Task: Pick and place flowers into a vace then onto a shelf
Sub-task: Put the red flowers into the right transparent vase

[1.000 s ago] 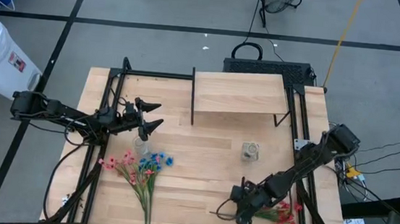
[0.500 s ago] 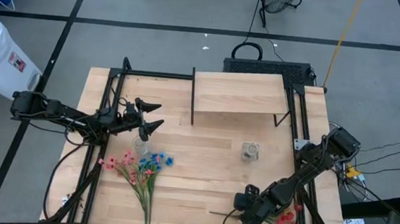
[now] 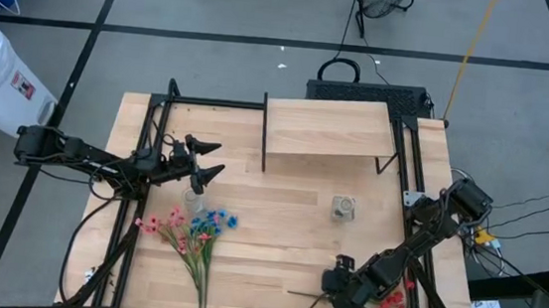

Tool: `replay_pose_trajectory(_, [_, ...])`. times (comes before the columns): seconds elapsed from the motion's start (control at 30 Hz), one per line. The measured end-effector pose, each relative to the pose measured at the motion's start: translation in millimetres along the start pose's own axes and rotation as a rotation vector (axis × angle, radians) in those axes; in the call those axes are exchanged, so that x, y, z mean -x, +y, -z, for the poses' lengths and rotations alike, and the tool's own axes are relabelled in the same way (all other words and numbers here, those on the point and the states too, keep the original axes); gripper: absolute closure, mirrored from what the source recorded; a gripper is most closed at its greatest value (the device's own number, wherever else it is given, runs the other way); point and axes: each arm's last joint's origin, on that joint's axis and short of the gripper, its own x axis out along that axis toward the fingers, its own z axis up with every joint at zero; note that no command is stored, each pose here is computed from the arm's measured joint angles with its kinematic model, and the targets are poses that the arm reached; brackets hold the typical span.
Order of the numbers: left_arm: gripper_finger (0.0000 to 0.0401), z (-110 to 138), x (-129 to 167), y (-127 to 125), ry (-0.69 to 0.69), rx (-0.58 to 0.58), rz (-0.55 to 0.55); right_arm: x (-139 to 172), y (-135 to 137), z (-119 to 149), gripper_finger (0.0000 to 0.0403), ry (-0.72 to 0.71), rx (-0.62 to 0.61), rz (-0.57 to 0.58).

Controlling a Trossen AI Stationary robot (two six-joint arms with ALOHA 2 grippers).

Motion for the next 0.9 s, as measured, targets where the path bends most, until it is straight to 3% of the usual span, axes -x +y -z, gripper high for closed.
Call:
replay_pose_trajectory(0.27, [0.0036,1.7,0.0,0.3,0.017,-0.006,-0.003,-0.5,0.3,3.1,0.0246,-0.047,0.066,0.054])
replay_pose_trajectory(0.67, [0.0036,1.7,0.0,0.5,0.016,-0.007,-0.010,-8.6,-4.5,3.9,0.0390,-0.048,0.072,0.104])
replay_pose_trajectory(0.9, [0.0036,1.6,0.0,0.9,0.014,-0.008,-0.023,0.0,-5.4,-4.3,0.0398,-0.074,0.032,0.070])
